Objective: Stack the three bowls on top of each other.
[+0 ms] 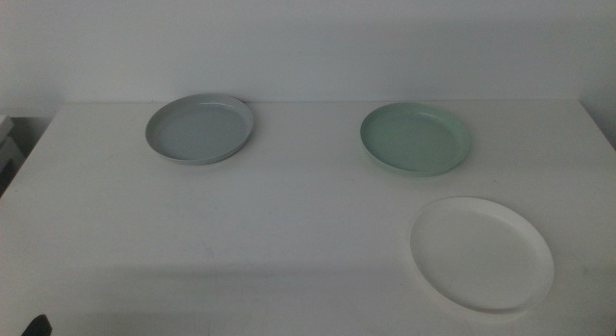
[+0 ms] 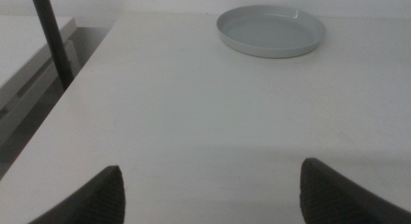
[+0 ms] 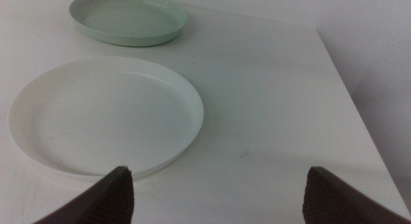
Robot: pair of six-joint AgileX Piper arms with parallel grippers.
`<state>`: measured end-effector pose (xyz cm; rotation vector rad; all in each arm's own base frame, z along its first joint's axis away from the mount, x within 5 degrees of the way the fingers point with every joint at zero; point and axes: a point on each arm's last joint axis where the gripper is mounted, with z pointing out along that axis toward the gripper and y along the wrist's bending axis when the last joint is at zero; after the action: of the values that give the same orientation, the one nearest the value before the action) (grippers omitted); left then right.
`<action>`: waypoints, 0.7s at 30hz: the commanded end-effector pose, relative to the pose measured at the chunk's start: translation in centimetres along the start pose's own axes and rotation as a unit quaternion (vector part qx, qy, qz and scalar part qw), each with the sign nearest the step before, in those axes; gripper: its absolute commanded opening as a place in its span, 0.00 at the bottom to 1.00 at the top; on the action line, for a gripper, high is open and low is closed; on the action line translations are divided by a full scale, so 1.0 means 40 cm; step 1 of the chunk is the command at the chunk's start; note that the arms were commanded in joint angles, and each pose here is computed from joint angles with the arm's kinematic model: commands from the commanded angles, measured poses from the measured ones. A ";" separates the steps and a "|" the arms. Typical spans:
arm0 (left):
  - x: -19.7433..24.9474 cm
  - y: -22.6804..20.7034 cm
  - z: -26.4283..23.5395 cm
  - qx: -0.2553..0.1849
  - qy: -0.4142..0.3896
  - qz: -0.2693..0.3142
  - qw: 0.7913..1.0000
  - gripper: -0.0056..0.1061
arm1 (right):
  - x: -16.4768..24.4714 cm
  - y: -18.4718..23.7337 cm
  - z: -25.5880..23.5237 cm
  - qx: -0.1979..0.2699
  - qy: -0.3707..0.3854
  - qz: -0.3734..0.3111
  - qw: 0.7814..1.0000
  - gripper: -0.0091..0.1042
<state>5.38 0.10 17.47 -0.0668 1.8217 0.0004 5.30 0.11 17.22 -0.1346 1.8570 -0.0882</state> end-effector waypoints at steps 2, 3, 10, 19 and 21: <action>-0.014 0.000 -0.002 0.002 -0.042 -0.006 0.999 0.84 | -0.034 -0.005 -0.013 0.008 -0.045 0.001 0.999 0.92; -0.014 0.000 -0.002 0.002 -0.042 -0.006 0.999 0.84 | -0.040 -0.005 -0.017 0.006 -0.042 0.002 0.999 0.92; -0.014 0.000 -0.002 0.002 -0.042 -0.006 0.999 0.84 | -0.152 -0.020 -0.045 0.005 -0.031 -0.003 0.999 0.92; -0.014 0.000 -0.002 0.002 -0.042 -0.006 0.999 0.84 | -0.318 -0.043 -0.029 -0.012 0.052 -0.003 0.999 0.92; -0.014 0.000 -0.002 0.002 -0.042 -0.006 0.999 0.84 | -0.354 -0.049 -0.012 -0.013 0.062 -0.011 0.998 0.92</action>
<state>5.38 0.10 17.47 -0.0668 1.8217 0.0004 7.92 0.22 29.04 -0.1597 2.0407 -0.0632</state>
